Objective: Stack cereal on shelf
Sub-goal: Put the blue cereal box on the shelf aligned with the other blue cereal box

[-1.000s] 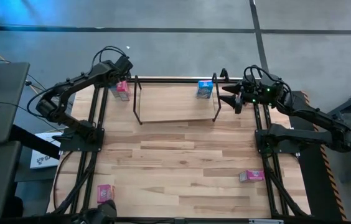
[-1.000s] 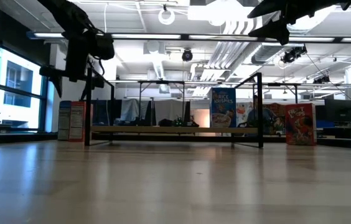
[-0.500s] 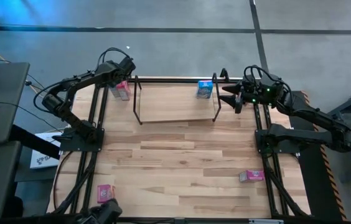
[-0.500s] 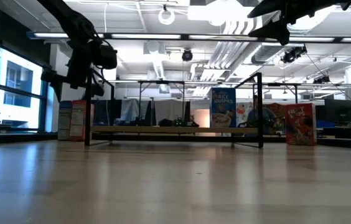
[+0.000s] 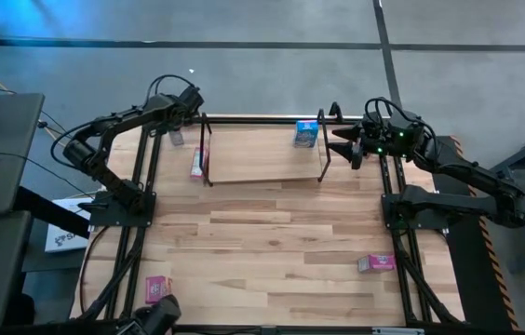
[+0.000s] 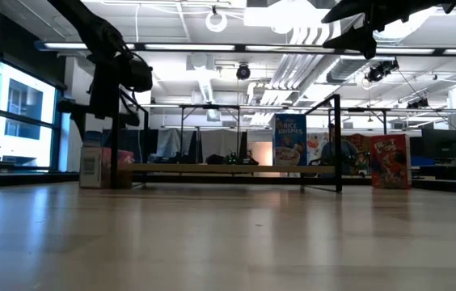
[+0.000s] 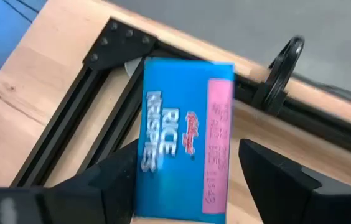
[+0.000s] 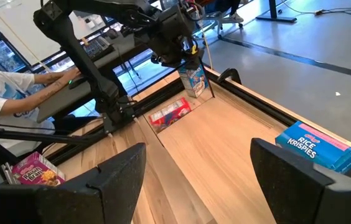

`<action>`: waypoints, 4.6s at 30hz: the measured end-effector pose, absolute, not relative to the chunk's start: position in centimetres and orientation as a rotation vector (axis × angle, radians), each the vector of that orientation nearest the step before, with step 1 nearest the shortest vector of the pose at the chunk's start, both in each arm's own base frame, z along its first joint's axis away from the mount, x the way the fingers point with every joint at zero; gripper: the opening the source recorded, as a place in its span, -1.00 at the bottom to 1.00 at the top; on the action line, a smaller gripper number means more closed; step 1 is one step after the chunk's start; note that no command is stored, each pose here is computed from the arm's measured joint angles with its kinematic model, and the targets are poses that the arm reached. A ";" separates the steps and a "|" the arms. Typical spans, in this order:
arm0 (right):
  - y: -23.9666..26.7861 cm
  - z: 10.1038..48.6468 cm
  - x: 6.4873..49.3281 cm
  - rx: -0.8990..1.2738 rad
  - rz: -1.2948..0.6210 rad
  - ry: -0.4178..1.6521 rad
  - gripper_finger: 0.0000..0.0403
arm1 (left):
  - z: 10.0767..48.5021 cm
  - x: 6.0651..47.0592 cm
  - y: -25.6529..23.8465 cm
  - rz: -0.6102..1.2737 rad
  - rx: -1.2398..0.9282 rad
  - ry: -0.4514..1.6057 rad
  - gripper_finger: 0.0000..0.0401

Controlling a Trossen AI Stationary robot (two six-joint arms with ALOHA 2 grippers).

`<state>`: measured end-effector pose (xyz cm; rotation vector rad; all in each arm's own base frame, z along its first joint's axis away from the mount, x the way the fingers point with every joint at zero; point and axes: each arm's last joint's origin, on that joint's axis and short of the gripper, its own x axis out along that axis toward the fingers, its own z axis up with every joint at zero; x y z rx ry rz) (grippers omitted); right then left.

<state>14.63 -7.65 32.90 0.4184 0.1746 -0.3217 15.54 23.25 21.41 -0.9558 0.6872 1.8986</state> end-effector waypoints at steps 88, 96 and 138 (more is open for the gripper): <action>-7.6 34.4 14.5 0.397 -0.300 0.030 0.39 | 25.9 41.8 10.3 0.255 0.026 0.580 -0.42; -7.6 34.4 14.5 0.399 -0.301 0.035 0.39 | 24.4 42.0 10.4 0.238 0.067 0.644 -0.42; -7.7 34.3 14.5 0.417 -0.327 0.030 0.39 | 31.5 38.4 11.4 0.321 0.049 0.474 0.20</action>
